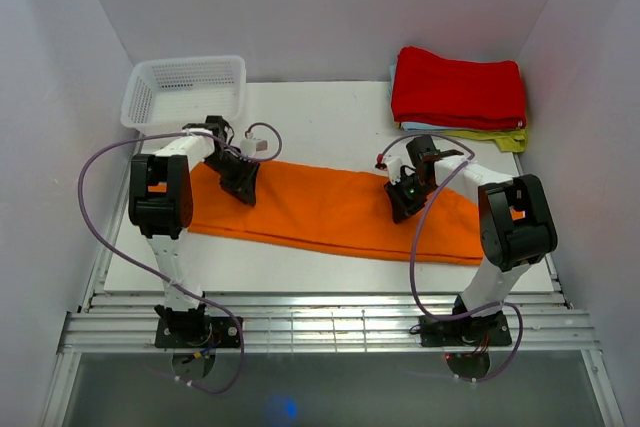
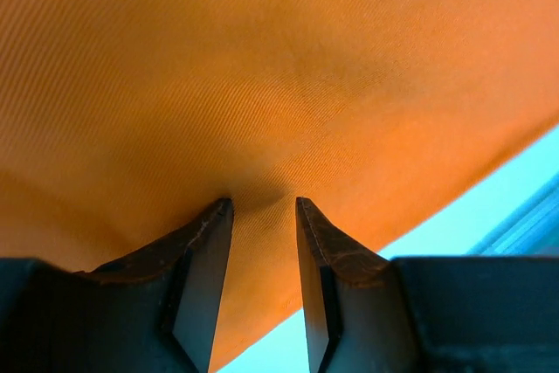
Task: Fold and stack the trousers
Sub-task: Fold the trousers
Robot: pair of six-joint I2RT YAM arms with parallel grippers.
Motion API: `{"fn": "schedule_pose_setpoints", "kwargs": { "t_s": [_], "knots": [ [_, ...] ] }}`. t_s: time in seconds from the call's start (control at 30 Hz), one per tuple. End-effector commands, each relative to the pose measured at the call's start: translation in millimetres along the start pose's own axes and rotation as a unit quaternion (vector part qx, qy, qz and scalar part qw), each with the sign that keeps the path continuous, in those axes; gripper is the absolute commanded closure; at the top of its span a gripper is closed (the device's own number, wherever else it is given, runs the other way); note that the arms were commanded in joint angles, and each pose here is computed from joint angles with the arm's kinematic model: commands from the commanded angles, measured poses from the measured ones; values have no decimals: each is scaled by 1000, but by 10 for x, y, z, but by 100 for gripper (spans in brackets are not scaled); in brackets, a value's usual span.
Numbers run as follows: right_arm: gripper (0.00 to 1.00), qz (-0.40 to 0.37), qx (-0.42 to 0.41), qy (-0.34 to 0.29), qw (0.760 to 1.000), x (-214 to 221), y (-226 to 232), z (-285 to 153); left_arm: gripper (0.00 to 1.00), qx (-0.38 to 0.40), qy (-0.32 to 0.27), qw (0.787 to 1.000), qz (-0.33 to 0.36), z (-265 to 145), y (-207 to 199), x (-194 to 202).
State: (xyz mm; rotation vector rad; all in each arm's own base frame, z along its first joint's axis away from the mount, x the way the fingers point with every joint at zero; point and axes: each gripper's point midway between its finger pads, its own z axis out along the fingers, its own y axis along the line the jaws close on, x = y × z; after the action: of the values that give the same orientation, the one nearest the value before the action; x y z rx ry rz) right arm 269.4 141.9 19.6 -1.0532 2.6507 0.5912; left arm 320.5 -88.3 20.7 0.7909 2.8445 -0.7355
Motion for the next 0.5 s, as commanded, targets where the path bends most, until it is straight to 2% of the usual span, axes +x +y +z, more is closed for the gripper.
{"fn": "schedule_pose_setpoints", "kwargs": {
  "t_s": [0.0, 0.07, 0.1, 0.2, 0.23, 0.27, 0.4, 0.47],
  "knots": [
    [84, -11, 77, -7, 997, -154, -442, -28, 51, -141, -78, 983, 86, 0, 853, -694],
    [83, -17, 81, -8, 997, -190, -491, -27, 48, -134, -102, 983, 79, -141, 779, -799],
    [82, -22, 84, -13, 996, -253, -513, -47, 43, -128, -125, 981, 79, -305, 670, -861],
    [80, -39, 95, -11, 995, -278, -577, -56, 38, -125, -160, 979, 25, -616, 625, -785],
    [80, -51, 97, -7, 994, -262, -592, -60, 17, -134, -190, 973, 0, -899, 714, -727],
    [80, -56, 97, -5, 994, -247, -596, -53, 2, -137, -201, 970, -12, -1006, 736, -678],
    [74, -88, 82, 15, 993, -71, -542, -11, 2, -197, -251, 946, -59, -1647, 1141, -484],
    [73, -108, 76, 30, 991, 81, -506, 9, 2, -216, -263, 935, -102, -1874, 1476, -293]
  ]
}}
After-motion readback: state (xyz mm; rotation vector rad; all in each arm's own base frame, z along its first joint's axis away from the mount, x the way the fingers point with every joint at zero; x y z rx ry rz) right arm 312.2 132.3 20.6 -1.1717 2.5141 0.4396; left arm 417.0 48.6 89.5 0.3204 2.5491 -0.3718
